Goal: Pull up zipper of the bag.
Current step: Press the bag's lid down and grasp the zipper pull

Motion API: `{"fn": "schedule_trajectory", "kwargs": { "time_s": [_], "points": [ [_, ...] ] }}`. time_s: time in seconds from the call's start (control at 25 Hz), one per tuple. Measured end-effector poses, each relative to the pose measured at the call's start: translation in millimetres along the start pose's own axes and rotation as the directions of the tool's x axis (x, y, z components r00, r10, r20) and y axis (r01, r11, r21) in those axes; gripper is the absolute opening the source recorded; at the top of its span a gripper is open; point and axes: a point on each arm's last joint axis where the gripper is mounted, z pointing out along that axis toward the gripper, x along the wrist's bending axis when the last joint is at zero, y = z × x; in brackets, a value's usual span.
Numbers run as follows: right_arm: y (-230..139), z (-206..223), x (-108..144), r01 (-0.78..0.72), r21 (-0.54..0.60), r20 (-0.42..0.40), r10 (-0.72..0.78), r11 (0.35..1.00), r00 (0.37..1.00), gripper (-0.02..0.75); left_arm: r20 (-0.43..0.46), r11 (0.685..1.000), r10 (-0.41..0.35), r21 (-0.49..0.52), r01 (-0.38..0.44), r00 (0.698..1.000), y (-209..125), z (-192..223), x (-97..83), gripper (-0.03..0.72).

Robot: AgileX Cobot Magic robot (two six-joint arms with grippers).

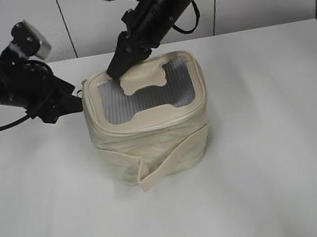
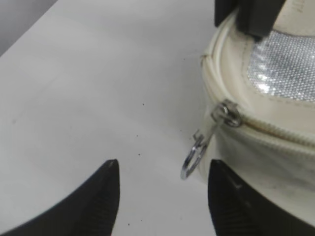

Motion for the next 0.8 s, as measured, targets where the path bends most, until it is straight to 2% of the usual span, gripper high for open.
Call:
{"fn": "schedule_trajectory", "kwargs": {
  "time_s": [0.12, 0.32, 0.4, 0.52, 0.56, 0.64, 0.8],
  "points": [
    [0.1, 0.0, 0.0, 0.000, -0.001, -0.001, 0.000, 1.000, 1.000, 0.045, 0.012, 1.000, -0.007, 0.004, 0.007, 1.000, -1.7, 7.4, -0.7, 0.437],
    [0.1, 0.0, 0.1, -0.002, -0.002, -0.001, 0.002, 1.000, 1.000, 0.045, 0.018, 1.000, 0.012, 0.005, -0.012, 1.000, 3.4, 16.1, -2.6, 0.368],
    [0.1, 0.0, 0.1, -0.001, -0.002, -0.001, 0.001, 1.000, 1.000, 0.045, 0.022, 1.000, 0.016, 0.005, -0.017, 1.000, 4.5, 17.4, -4.0, 0.305],
    [0.1, 0.1, 0.0, -0.003, -0.001, -0.001, 0.003, 1.000, 1.000, 0.045, 0.032, 1.000, 0.023, 0.003, -0.024, 0.999, 6.1, 18.7, -6.1, 0.111],
    [-0.2, 0.4, -0.1, -0.008, -0.001, -0.002, 0.008, 1.000, 1.000, 0.045, 0.036, 1.000, 0.030, 0.006, -0.030, 0.999, 5.8, 18.6, -6.5, 0.071],
    [-1.0, 1.6, -0.8, -0.022, 0.000, -0.003, 0.022, 1.000, 1.000, 0.045, 0.041, 0.999, 0.036, 0.019, -0.037, 0.999, 5.1, 18.7, -7.0, 0.025],
    [-1.1, 2.0, -0.9, -0.054, -0.002, -0.006, 0.054, 0.999, 0.999, 0.044, 0.045, 0.998, -0.018, 0.068, 0.015, 0.999, 3.4, 12.3, -6.7, 0.010]
  ]
}}
